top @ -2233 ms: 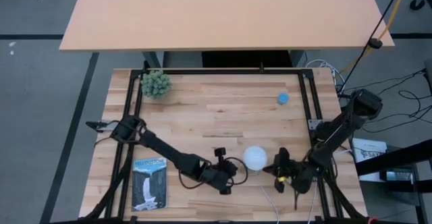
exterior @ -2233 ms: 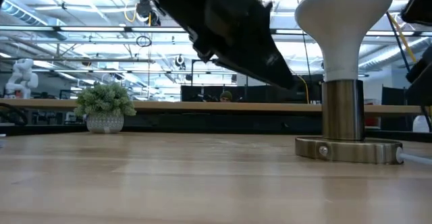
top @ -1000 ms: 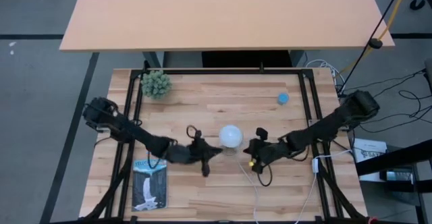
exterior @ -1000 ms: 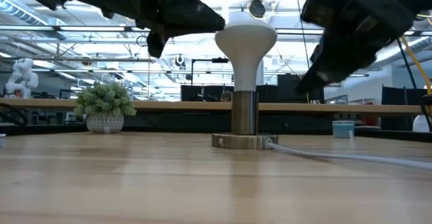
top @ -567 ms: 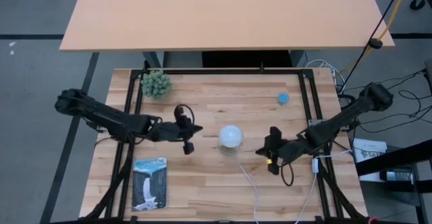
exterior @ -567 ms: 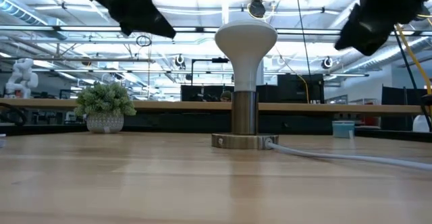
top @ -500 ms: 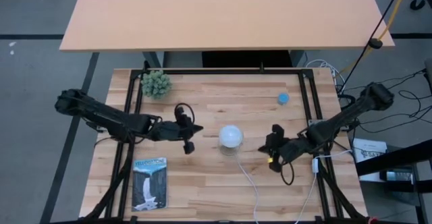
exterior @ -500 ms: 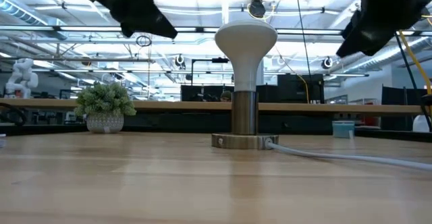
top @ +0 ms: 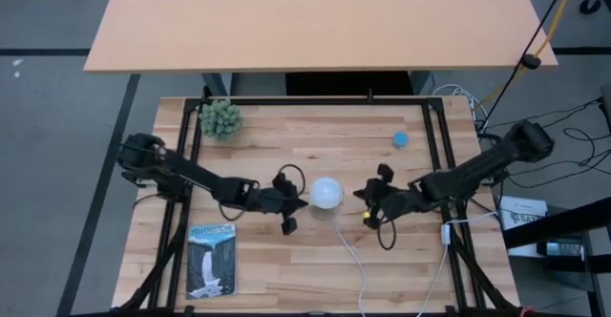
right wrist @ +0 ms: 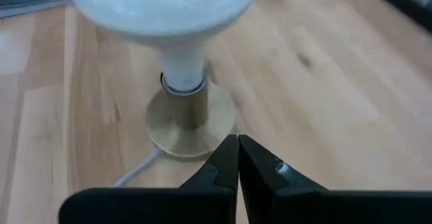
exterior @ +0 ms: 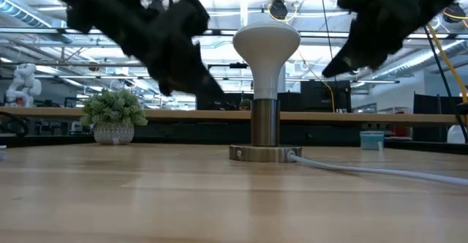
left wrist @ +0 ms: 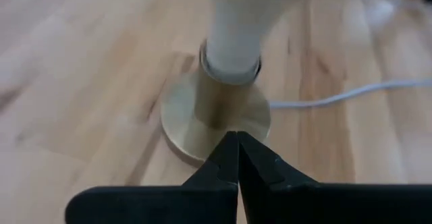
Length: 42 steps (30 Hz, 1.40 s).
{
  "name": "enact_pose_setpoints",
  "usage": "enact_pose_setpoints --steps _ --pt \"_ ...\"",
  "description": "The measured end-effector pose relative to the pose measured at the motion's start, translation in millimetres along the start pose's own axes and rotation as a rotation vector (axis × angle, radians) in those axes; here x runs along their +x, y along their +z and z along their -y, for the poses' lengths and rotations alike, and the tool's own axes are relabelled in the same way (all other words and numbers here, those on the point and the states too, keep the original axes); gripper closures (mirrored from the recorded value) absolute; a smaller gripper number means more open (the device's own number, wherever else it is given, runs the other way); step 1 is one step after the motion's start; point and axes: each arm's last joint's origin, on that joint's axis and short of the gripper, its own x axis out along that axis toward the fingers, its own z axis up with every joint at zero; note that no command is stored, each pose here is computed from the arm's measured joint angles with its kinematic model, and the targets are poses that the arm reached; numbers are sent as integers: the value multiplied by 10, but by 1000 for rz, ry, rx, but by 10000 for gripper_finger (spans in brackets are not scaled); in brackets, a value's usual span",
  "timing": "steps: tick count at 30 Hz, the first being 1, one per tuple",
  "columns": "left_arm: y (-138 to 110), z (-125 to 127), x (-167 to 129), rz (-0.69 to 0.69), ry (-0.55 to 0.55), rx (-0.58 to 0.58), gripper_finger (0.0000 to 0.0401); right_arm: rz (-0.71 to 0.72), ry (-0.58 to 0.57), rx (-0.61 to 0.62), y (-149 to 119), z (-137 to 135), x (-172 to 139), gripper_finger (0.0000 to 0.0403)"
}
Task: Screw lightbulb
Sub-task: Remove the lightbulb from the desk lamp
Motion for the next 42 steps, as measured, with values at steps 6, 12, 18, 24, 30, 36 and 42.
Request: enact_pose_setpoints --steps 6,12,18,24,30,36,42 --pt "-61 -133 183 -12 21 78 401 97 101 75 -282 -249 308 402" --pt "30 -346 227 1 42 199 401 252 159 119 -345 -460 531 402" --pt "234 -593 277 119 -67 161 401 346 153 135 -402 -485 746 402" --pt "417 -592 286 175 -152 236 401 392 129 124 -353 -416 831 403" --pt "482 -639 321 174 -138 267 401 376 199 101 -305 -356 885 403" --pt "398 -673 567 114 -180 264 401 382 196 106 -264 -292 925 403" --pt "473 -604 738 122 -231 269 401 383 193 109 -256 -279 932 403"
